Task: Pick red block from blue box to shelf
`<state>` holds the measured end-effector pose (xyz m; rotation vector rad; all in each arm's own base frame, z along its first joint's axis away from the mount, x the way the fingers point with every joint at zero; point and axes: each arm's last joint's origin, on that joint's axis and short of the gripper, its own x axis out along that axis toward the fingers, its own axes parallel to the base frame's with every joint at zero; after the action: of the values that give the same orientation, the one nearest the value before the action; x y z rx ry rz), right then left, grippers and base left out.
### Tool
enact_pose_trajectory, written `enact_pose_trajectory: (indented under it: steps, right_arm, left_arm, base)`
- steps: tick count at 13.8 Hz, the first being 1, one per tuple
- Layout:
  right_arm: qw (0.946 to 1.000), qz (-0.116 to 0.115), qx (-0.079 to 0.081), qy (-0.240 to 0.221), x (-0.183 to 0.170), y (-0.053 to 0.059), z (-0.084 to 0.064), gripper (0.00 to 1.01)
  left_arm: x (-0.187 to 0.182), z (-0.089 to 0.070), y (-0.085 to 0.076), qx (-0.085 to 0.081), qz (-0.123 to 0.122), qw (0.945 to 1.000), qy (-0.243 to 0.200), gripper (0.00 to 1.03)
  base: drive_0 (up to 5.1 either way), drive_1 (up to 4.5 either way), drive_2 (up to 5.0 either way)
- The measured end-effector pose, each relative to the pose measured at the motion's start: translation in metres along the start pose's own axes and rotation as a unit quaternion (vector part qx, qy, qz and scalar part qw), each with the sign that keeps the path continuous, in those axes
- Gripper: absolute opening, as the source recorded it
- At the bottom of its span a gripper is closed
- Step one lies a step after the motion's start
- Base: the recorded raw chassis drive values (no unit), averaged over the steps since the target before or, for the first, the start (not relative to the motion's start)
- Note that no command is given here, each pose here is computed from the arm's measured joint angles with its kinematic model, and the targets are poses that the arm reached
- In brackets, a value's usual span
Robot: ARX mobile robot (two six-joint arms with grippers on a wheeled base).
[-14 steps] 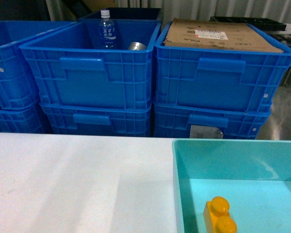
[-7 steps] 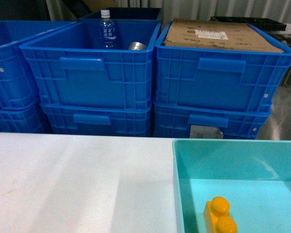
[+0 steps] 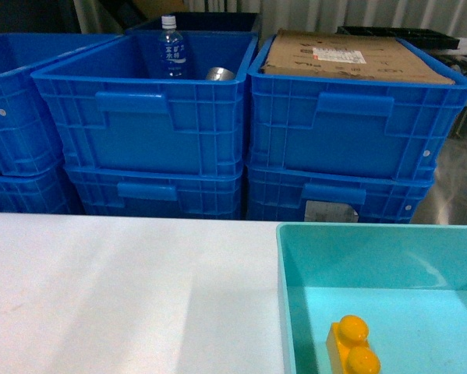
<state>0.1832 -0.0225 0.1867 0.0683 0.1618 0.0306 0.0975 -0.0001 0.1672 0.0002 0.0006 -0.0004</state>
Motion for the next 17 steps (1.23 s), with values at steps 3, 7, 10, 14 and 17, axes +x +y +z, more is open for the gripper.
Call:
enact_pose_trajectory:
  steps: [3,7,10,14,17]
  right_arm:
    - [0.9999,-0.002,0.008,0.011,0.0078,-0.0016,0.0049,0.28]
    - [0.9998,0.005,-0.003,-0.019,0.0065,-0.0003,0.0118,0.28]
    - [0.9998,0.005,-0.004,-0.019,0.0063,-0.0003,0.012,0.28]
    - [0.9998,0.006,-0.004,-0.019,0.0063,-0.0003,0.012,0.28]
    - [0.9998,0.007,-0.004,-0.019,0.0063,-0.0002,0.012,0.28]
  left_arm:
    - [0.0,0.0,0.0,0.0,0.0,1.0,0.0,0.98]
    - [0.0,0.0,0.0,0.0,0.0,1.0,0.0,0.98]
    - [0.0,0.0,0.0,0.0,0.0,1.0,0.0,0.98]
    - [0.0,0.0,0.0001,0.0,0.001,1.0,0.0,0.98]
    - [0.0,0.0,0.0001,0.0,0.0,1.0,0.0,0.98]
  base:
    - [0.0,0.0,0.0]
    - [0.0,0.0,0.0]
    - [0.0,0.0,0.0]
    - [0.0,0.0,0.0]
    - [0.0,0.0,0.0]
